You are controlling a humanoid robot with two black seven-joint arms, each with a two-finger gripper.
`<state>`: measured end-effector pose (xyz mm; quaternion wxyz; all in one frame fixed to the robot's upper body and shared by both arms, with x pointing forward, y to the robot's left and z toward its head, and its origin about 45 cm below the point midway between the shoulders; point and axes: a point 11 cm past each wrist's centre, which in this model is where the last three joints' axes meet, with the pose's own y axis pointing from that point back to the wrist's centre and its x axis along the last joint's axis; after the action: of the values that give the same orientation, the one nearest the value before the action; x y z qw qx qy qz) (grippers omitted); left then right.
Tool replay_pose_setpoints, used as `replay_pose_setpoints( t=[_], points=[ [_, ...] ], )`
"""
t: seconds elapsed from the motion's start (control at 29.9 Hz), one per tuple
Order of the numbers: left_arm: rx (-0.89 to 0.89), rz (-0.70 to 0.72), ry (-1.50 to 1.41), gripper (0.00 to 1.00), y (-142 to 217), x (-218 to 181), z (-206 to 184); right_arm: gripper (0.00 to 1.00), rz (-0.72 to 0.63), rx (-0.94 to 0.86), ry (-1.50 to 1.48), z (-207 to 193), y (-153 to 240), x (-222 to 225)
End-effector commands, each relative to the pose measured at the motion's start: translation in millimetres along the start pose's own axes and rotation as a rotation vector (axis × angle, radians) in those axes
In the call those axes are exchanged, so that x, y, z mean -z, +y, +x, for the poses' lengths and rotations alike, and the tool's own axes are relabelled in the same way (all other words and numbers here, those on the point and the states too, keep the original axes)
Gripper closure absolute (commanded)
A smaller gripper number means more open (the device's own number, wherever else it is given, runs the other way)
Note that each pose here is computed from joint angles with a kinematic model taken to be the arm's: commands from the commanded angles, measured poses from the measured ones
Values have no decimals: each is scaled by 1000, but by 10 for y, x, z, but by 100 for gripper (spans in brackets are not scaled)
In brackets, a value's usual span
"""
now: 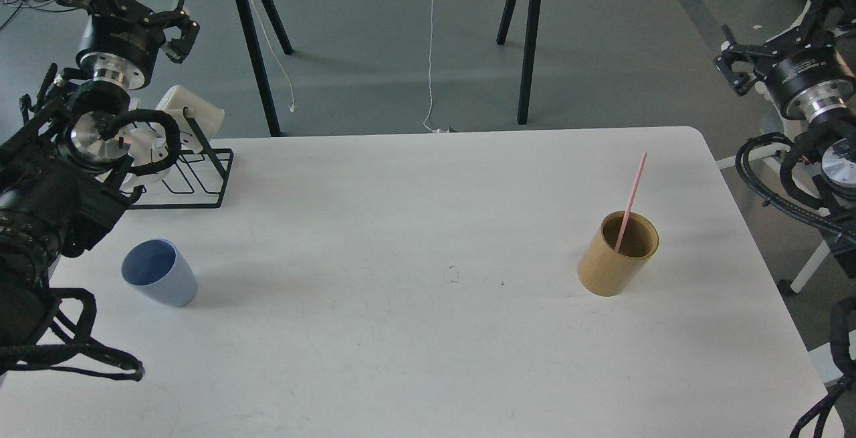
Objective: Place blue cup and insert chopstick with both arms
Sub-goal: 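Move the left gripper down from rest toward the blue cup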
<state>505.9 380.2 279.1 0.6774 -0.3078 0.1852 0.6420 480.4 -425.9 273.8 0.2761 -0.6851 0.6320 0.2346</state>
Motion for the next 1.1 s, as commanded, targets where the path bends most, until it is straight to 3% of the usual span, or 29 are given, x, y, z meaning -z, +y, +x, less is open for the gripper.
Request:
replay_pose_setpoints(
  t=[0.0, 0.4, 0.6, 0.9, 1.07],
  points=[
    [-4, 0, 1, 0, 11, 7, 18, 1, -8, 15, 1, -35, 0, -39],
    [17, 38, -17, 1, 75, 91, 30, 1, -39, 68, 28, -199, -41, -104],
    [185, 150, -236, 3, 144, -254, -157, 1, -22, 57, 62, -128, 7, 86],
    [574, 451, -972, 3, 674, -540, -527, 1, -29, 6, 51, 118, 173, -16],
    [751, 640, -1339, 5, 1186, -517, -454, 1, -29, -15, 49, 220, 251, -71]
  ],
)
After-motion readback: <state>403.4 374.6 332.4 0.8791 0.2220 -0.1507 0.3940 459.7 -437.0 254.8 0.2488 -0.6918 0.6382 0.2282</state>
